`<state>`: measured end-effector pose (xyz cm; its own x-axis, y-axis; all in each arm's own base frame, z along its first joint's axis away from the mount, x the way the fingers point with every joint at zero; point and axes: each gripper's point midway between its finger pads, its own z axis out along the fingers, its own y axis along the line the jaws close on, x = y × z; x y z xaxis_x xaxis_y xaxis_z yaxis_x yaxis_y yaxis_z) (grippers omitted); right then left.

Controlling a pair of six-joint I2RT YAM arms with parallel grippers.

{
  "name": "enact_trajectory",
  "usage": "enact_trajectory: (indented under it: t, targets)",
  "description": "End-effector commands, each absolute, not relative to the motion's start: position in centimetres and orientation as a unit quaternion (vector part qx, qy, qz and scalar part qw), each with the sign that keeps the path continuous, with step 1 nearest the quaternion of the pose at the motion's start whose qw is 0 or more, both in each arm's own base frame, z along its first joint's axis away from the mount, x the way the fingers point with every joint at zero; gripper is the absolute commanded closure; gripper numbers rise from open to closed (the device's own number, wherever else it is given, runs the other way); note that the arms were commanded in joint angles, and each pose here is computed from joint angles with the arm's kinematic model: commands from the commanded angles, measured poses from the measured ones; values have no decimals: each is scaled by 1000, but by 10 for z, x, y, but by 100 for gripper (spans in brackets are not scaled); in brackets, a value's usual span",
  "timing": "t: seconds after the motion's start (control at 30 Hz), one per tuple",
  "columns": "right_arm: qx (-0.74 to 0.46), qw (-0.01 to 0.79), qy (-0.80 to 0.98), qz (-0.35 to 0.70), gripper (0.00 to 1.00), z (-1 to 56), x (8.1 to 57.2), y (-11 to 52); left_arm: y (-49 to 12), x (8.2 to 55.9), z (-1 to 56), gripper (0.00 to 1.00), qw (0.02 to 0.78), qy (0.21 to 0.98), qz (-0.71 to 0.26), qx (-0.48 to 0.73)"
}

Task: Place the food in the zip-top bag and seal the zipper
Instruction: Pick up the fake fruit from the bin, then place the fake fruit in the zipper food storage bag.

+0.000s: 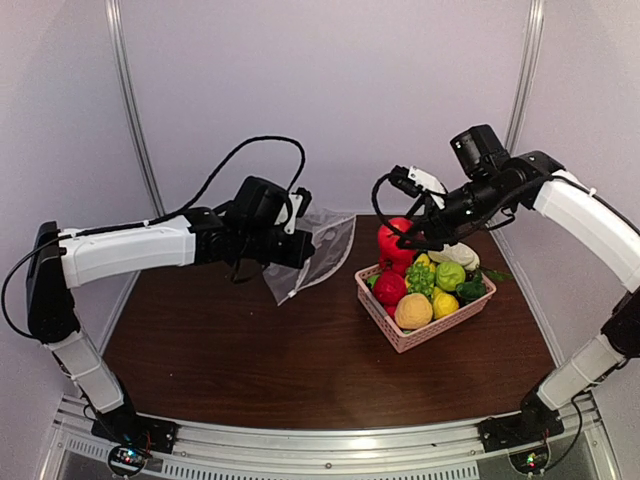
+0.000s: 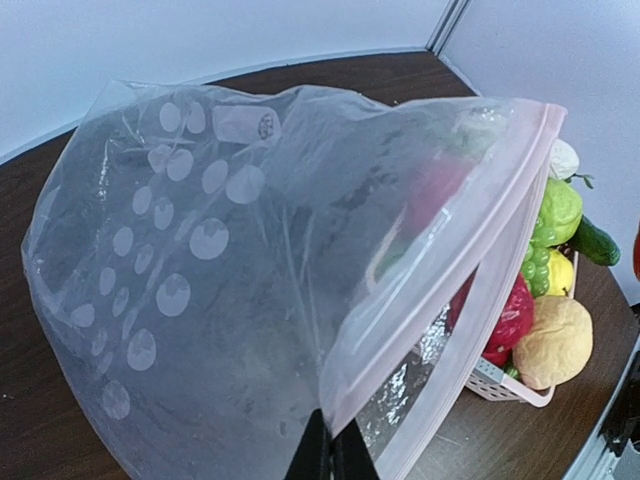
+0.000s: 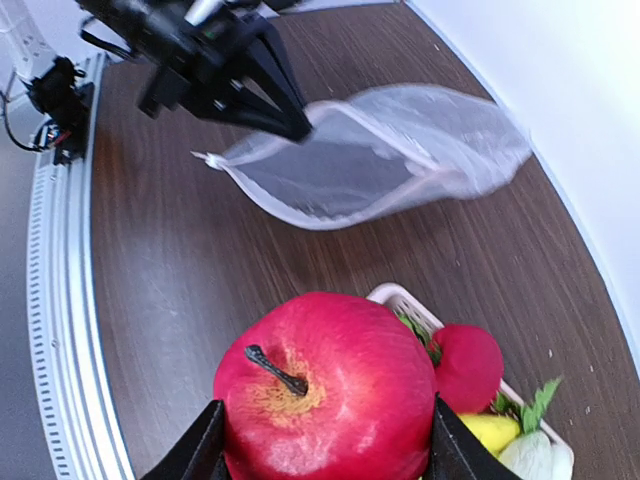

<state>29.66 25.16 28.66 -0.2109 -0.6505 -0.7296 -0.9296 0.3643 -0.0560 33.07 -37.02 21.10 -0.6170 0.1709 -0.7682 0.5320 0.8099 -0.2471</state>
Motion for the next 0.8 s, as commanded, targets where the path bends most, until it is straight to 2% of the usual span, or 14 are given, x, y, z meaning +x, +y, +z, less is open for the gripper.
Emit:
enact_trajectory:
  t: [0.0,0.13,0.3,0.57,0.77]
  targets:
    - [-557,350,696,288,48,314,272,300,-389,334,233,100,386,858,-285,184]
    - [-553,348,675,343,48,328,271,335,-397,330,246,100,377,852,-317,178]
    - [-525,369,675,364,48,337,295,361,-401,320,269,100,372,840,-355,176]
    - [-477,398,727,291,50,313,346,363,-385,304,308,100,397,812,-397,160]
    - [-467,404,746,249,50,298,361,362,-376,290,333,100,411,786,-436,150]
